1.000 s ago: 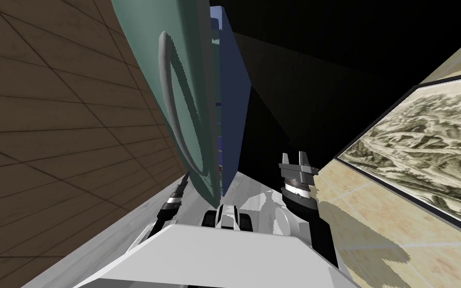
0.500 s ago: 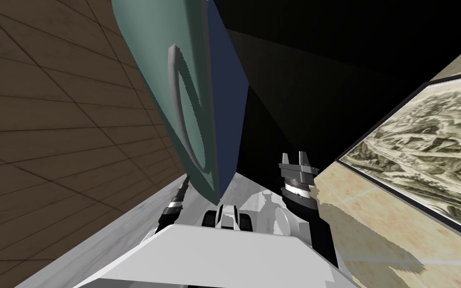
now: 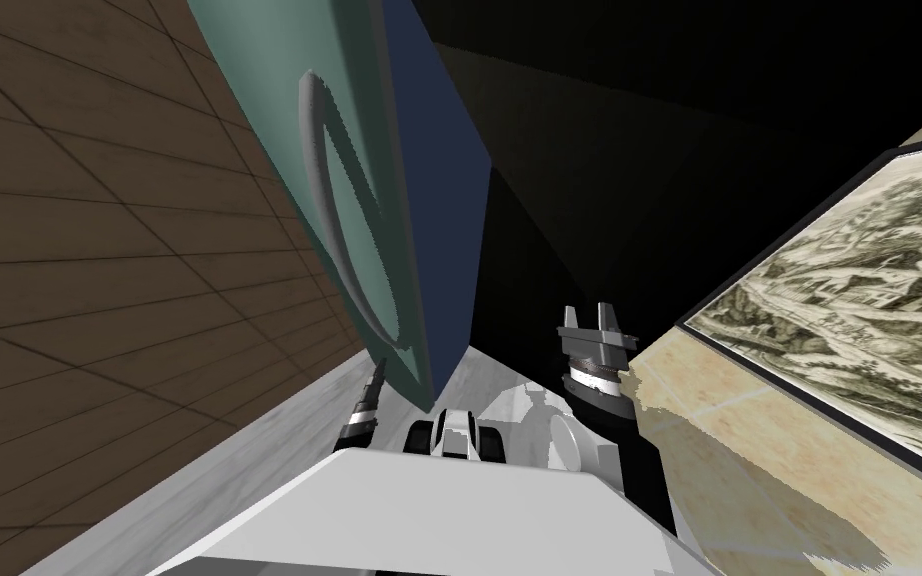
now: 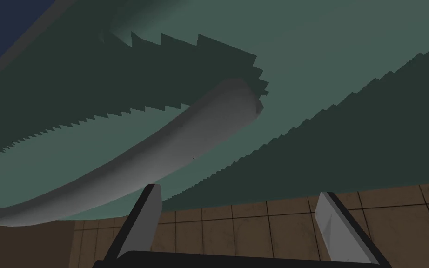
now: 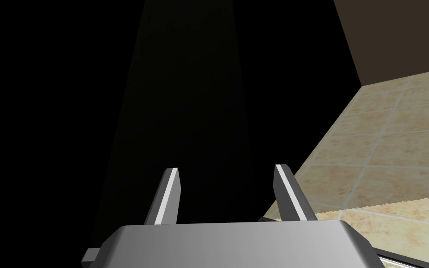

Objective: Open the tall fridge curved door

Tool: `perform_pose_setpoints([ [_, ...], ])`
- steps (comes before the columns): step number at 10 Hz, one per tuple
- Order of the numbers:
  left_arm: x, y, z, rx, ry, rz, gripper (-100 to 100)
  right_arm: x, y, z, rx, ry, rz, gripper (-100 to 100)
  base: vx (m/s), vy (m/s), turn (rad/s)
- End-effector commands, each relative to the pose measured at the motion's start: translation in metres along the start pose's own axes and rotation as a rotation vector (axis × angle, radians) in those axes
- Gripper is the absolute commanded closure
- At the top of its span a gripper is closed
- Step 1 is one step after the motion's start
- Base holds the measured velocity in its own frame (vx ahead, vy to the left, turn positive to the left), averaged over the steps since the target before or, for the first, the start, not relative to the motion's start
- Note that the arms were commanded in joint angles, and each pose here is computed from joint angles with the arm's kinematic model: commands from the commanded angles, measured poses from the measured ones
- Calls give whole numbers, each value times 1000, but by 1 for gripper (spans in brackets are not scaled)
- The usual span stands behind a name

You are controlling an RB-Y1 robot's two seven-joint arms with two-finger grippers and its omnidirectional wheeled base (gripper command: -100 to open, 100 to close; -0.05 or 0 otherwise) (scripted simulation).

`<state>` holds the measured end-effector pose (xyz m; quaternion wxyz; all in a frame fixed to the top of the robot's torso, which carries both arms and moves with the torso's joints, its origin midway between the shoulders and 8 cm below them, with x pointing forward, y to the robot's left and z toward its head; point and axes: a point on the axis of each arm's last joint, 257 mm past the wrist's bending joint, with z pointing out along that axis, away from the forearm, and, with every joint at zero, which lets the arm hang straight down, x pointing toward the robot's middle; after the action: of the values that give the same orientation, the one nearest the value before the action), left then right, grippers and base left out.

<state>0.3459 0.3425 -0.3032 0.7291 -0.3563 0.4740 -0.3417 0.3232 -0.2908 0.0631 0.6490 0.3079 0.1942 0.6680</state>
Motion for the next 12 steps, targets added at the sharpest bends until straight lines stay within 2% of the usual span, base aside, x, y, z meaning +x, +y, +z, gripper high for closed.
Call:
perform_pose_setpoints([
  [1, 7, 0, -4, -11, -10, -15, -100, 0, 0, 0, 0, 0, 0, 0, 6, -12, 1],
  [2, 4, -1, 7, -10, -10, -16, -100, 0, 0, 0, 0, 0, 0, 0, 8, -11, 8],
  [5, -1, -4, 23, -9, -8, -14, -100, 0, 0, 0, 0, 0, 0, 0, 17, -14, 5],
  [6, 0, -3, 20, -8, -9, -15, -100, 0, 0, 0, 0, 0, 0, 0, 9, -6, 0],
  [7, 4, -2, 9, -10, -10, -15, 100, 0, 0, 0, 0, 0, 0, 0, -7, 10, -8],
  [9, 7, 0, -1, -11, -11, -16, 100, 0, 0, 0, 0, 0, 0, 0, -18, 17, -6],
  [10, 7, 0, 2, -13, -10, -17, 100, 0, 0, 0, 0, 0, 0, 0, -11, 9, -1],
  [11, -4, 3, 5, 1, 10, 19, -100, 0, 0, 0, 0, 0, 0, 0, 0, 0, 0],
  [12, -10, 5, 7, 9, 23, 40, -100, 0, 0, 0, 0, 0, 0, 0, 0, -6, 4],
])
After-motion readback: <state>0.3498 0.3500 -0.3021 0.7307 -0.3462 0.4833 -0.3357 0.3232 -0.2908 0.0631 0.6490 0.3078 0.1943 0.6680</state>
